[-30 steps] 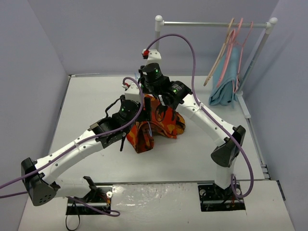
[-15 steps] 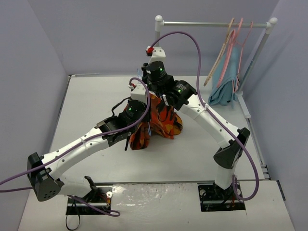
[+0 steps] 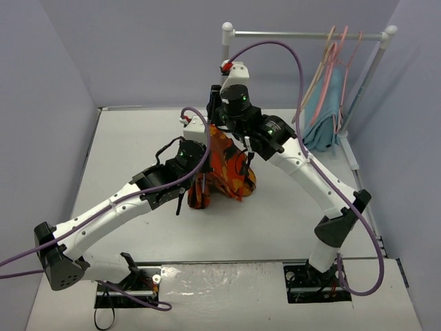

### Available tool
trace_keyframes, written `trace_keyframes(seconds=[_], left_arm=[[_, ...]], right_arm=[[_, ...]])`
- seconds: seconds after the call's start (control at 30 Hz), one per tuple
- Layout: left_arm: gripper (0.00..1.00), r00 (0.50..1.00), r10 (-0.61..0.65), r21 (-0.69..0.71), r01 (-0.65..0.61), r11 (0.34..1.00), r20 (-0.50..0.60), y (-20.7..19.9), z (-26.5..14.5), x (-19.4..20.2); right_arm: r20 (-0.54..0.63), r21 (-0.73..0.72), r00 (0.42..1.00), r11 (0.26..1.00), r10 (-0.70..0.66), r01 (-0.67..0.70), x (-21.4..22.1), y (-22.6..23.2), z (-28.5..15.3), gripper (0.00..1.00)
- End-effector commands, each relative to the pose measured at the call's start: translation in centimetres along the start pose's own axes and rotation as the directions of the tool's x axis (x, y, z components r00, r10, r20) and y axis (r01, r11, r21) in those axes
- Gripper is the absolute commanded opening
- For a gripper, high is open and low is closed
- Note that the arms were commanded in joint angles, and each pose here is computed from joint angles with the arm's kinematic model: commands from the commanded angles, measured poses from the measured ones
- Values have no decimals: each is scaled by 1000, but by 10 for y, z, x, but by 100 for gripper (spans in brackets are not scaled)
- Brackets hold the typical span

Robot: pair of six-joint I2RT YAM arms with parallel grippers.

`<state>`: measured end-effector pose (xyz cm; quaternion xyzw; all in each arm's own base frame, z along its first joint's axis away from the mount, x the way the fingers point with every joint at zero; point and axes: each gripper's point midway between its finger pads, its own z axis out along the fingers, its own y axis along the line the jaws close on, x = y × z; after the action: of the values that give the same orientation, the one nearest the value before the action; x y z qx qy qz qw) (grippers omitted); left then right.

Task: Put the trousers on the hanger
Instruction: Place trousers on hanger

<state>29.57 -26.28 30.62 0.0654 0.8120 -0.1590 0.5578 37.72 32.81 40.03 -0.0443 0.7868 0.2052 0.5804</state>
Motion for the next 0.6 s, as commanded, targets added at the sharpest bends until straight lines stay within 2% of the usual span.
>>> trace_keyframes(seconds=[0.0, 0.07, 0.2, 0.4, 0.57], left_arm=[[0, 974, -97, 61, 86, 994, 205, -2, -36, -76], [0, 971, -99, 60, 88, 994, 218, -1, -39, -80], [0, 965, -98, 61, 86, 994, 242, 0, -43, -89], [0, 947, -114, 113, 84, 990, 301, -4, -63, -117], [0, 927, -150, 200, 84, 976, 344, -15, -79, -139]], right_arm=[[170, -93, 980, 992, 100, -85, -65, 7, -39, 48], [158, -98, 983, 992, 94, -79, -61, 7, -39, 58], [137, -119, 986, 990, 94, -78, -54, 7, -42, 72], [165, -114, 983, 992, 78, -59, -61, -9, -71, 77], [255, 1, 965, 998, 67, -70, -78, -54, -113, 80]])
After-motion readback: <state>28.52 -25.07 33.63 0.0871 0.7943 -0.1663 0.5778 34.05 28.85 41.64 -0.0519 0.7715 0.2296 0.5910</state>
